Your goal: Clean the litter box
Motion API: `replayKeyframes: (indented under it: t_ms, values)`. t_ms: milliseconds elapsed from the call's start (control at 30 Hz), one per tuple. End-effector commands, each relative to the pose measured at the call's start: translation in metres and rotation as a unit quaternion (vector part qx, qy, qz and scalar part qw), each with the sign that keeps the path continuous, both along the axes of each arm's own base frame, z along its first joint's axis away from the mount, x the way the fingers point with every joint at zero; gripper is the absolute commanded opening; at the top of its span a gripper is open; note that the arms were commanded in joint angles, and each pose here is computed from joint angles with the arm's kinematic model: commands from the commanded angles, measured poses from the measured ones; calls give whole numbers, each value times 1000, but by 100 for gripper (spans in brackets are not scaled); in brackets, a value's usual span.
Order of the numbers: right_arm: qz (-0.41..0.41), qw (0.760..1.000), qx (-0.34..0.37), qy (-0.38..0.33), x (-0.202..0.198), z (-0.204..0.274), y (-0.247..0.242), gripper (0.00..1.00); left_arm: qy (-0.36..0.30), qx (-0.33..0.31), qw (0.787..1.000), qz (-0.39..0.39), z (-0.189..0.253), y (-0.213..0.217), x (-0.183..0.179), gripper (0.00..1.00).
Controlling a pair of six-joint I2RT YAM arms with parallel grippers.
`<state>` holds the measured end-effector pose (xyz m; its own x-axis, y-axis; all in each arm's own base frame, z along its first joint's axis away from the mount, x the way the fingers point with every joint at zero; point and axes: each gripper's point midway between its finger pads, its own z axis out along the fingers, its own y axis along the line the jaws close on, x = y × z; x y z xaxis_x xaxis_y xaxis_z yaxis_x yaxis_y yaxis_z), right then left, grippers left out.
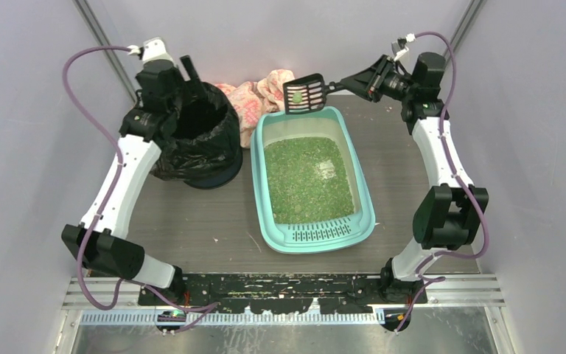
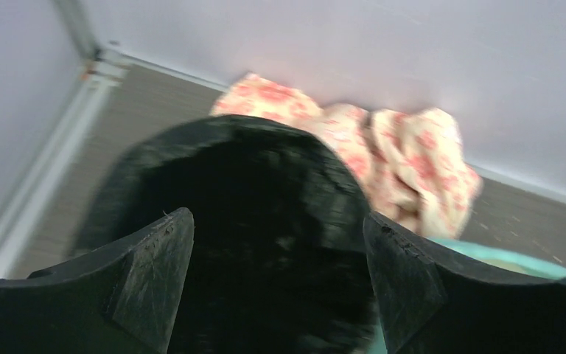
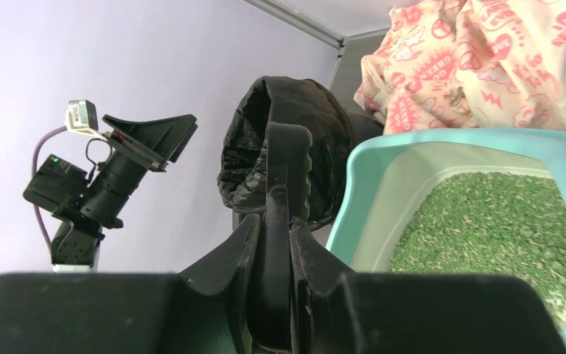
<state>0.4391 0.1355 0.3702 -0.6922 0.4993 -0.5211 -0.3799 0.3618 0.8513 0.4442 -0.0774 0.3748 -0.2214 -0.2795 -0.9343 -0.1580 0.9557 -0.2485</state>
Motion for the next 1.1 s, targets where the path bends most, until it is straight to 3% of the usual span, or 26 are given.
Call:
replayKeyframes:
  t_ms: [0,267,433,800,1067]
  values:
    - [17,1000,3,-2,4,21,19,1,-21,42,994,96,17,69,-21,85]
    - [52,999,6,0,9,28,55,1,8,76,980,183,-16,128,-41,89]
    - [66,998,7,-3,8,32,64,1,39,50,978,199,-49,144,-34,90]
    - [75,997,10,-3,8,36,67,1,103,-17,989,100,-93,107,3,89]
    - [67,997,3,-23,10,46,73,1,125,-71,989,44,-103,74,-10,83]
